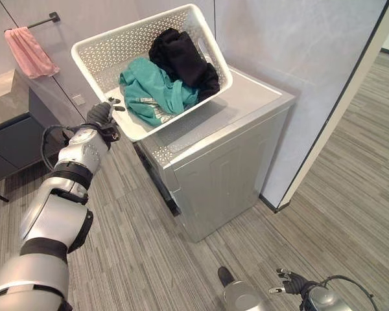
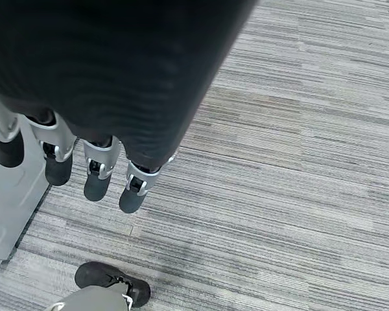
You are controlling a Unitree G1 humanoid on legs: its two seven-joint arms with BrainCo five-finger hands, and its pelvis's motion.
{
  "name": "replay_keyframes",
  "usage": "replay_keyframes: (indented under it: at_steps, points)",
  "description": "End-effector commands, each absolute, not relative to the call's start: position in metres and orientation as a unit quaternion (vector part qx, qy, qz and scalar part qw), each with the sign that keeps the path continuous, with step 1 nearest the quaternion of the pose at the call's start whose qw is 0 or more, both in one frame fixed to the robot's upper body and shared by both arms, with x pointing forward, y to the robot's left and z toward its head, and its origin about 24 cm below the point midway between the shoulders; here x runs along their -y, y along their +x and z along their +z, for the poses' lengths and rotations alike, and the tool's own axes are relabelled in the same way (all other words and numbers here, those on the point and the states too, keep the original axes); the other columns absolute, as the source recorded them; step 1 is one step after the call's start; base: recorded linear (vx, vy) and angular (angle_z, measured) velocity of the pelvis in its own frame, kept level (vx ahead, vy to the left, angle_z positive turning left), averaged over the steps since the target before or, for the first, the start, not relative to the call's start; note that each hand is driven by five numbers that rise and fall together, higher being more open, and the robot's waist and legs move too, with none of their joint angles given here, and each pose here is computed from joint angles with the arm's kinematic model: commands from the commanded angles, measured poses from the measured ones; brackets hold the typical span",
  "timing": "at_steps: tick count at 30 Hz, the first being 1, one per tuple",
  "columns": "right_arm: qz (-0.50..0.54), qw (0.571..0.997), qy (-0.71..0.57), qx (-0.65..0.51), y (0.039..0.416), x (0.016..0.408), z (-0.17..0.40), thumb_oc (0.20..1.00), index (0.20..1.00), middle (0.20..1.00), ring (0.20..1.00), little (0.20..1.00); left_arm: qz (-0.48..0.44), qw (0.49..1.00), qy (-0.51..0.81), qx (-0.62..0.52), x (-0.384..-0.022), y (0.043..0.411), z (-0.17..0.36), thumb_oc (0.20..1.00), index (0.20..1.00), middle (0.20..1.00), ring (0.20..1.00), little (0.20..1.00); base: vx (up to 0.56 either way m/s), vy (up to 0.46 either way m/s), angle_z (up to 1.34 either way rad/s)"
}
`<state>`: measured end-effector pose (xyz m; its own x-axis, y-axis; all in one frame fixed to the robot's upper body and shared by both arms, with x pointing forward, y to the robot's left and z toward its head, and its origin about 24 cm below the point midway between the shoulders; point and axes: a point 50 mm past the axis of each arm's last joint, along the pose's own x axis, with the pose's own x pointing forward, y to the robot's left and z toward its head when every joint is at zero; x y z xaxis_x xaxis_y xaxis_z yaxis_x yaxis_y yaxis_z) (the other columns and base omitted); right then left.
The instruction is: Grab the laundry basket,head to the washer,open it,put in the laundry and shut it.
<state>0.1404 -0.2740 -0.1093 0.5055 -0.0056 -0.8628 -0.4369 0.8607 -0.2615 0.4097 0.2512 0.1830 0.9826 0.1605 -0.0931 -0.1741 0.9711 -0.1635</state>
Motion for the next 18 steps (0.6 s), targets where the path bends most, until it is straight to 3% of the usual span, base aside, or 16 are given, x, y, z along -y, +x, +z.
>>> replay_keyframes:
  at_steps: [1, 7, 8, 16, 18]
  points:
    - [0.149, 0.825, -0.241, -0.488, 0.129, 0.277, -0.109, 1.000, 1.000, 1.000, 1.000, 1.000, 0.101, 0.988, -0.077, 0.091, -0.276, 0.406, 0.265, 0.200, 0.200, 0.200, 0.200, 0.200, 0.00, 0.000, 0.00]
    - [0.153, 0.826, -0.241, -0.485, 0.130, 0.276, -0.108, 1.000, 1.000, 1.000, 1.000, 1.000, 0.105, 0.988, -0.068, 0.087, -0.279, 0.405, 0.266, 0.200, 0.200, 0.200, 0.200, 0.200, 0.00, 0.000, 0.00]
    - [0.161, 0.828, -0.242, -0.479, 0.131, 0.275, -0.105, 1.000, 1.000, 1.000, 1.000, 1.000, 0.124, 0.988, -0.042, 0.075, -0.292, 0.402, 0.269, 1.000, 1.000, 1.000, 1.000, 1.000, 0.04, -0.047, 0.00]
    - [0.169, 0.827, -0.241, -0.479, 0.129, 0.276, -0.104, 1.000, 1.000, 1.000, 1.000, 1.000, 0.143, 0.987, -0.027, 0.074, -0.303, 0.397, 0.275, 1.000, 1.000, 1.000, 1.000, 1.000, 0.01, -0.013, -0.01]
    - [0.182, 0.816, -0.247, -0.490, 0.122, 0.282, -0.100, 1.000, 1.000, 1.000, 1.000, 1.000, 0.176, 0.982, -0.023, 0.059, -0.324, 0.389, 0.281, 1.000, 1.000, 1.000, 1.000, 1.000, 0.04, -0.095, -0.02]
